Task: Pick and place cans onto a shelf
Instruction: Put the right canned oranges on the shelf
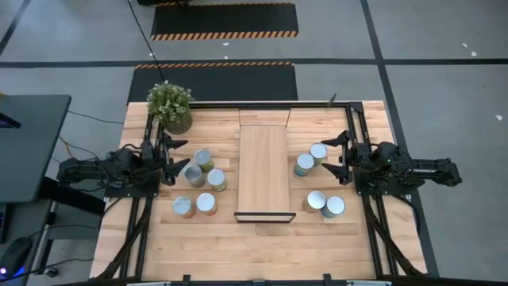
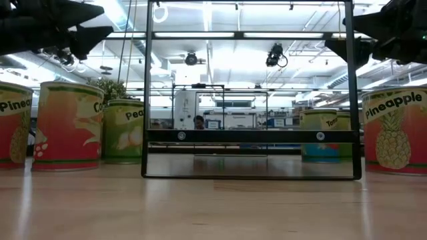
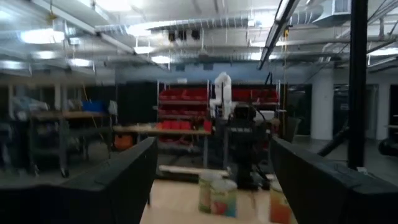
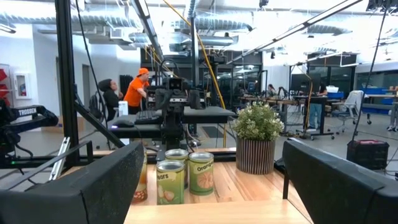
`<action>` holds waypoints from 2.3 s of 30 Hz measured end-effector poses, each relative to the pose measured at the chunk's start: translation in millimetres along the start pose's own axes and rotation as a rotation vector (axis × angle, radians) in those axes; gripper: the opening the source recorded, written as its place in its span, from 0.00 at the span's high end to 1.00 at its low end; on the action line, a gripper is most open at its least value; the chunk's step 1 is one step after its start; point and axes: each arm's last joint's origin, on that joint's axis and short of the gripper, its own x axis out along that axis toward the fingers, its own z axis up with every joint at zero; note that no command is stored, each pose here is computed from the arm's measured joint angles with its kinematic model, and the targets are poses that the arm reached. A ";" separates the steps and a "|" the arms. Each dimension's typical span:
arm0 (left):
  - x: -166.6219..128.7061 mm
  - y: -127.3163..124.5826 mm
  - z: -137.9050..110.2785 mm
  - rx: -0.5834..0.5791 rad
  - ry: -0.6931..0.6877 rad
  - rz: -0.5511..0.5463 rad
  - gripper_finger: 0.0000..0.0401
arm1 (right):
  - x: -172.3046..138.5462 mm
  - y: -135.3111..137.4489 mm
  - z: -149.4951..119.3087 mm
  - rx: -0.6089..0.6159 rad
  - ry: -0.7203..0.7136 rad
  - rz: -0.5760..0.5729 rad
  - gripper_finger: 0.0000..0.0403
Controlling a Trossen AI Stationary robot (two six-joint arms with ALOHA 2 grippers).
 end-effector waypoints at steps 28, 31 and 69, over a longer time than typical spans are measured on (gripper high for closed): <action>-0.5 0.7 9.5 0.177 -0.097 0.012 0.21 | -7.0 -20.4 14.9 -0.014 -0.131 -0.647 0.03; -0.5 0.6 9.4 0.153 -0.095 0.011 0.21 | -6.9 -20.4 14.6 -0.005 -0.132 -0.642 0.03; -0.6 0.9 10.5 0.183 -0.106 0.018 0.21 | 79.0 -33.5 58.5 0.105 1.322 -0.442 0.03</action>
